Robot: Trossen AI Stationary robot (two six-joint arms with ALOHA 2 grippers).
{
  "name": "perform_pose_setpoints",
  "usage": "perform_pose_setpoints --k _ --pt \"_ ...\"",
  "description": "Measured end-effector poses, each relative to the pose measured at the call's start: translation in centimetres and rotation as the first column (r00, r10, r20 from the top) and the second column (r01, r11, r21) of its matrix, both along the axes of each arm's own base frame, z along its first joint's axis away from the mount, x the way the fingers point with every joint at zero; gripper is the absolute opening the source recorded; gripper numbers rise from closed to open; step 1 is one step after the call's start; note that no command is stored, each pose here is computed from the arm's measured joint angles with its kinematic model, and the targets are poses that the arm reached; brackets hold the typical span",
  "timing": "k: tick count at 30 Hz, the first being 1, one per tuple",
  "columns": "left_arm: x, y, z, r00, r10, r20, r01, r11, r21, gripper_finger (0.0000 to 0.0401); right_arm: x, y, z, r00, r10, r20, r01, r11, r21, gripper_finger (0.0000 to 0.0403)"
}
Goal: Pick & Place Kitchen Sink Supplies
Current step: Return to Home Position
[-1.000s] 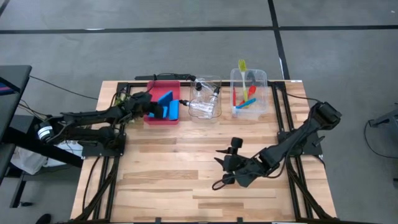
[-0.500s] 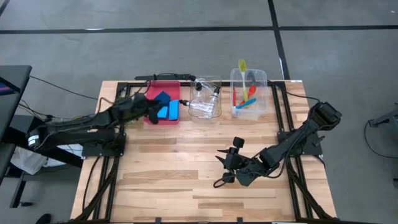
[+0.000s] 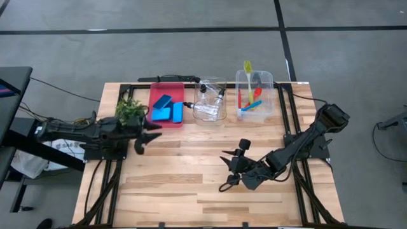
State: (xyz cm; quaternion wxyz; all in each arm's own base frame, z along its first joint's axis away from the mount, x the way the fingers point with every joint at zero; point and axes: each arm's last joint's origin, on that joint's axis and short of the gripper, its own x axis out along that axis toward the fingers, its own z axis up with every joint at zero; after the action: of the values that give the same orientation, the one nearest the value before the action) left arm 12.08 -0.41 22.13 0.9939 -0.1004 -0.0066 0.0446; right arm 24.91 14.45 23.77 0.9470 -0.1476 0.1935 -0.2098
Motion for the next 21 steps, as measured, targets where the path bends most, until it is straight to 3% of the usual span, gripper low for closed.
perform_pose_setpoints --k 3,9,16,21 --pt "-0.7 -0.8 -0.3 0.997 -0.06 0.045 0.059 0.998 0.028 0.0159 -0.1 0.3 0.2 0.999 -0.01 0.053 0.005 0.996 0.092 0.0108" --pt "-2.1 -1.4 -1.1 0.992 -0.01 0.128 0.003 0.999 0.054 0.0159 -0.5 0.3 1.4 0.992 0.103 0.074 -0.118 0.966 0.231 0.0108" --pt "-2.8 -1.6 -2.6 0.986 -0.026 0.165 0.021 0.999 0.035 0.0159 -2.9 0.0 3.8 0.967 0.203 0.154 -0.241 0.927 0.289 0.0108" --pt "-2.7 -1.7 -3.5 0.987 -0.033 0.156 0.031 0.999 0.017 0.0159 -6.2 -1.7 3.1 0.923 0.277 0.265 -0.357 0.874 0.33 0.0108"
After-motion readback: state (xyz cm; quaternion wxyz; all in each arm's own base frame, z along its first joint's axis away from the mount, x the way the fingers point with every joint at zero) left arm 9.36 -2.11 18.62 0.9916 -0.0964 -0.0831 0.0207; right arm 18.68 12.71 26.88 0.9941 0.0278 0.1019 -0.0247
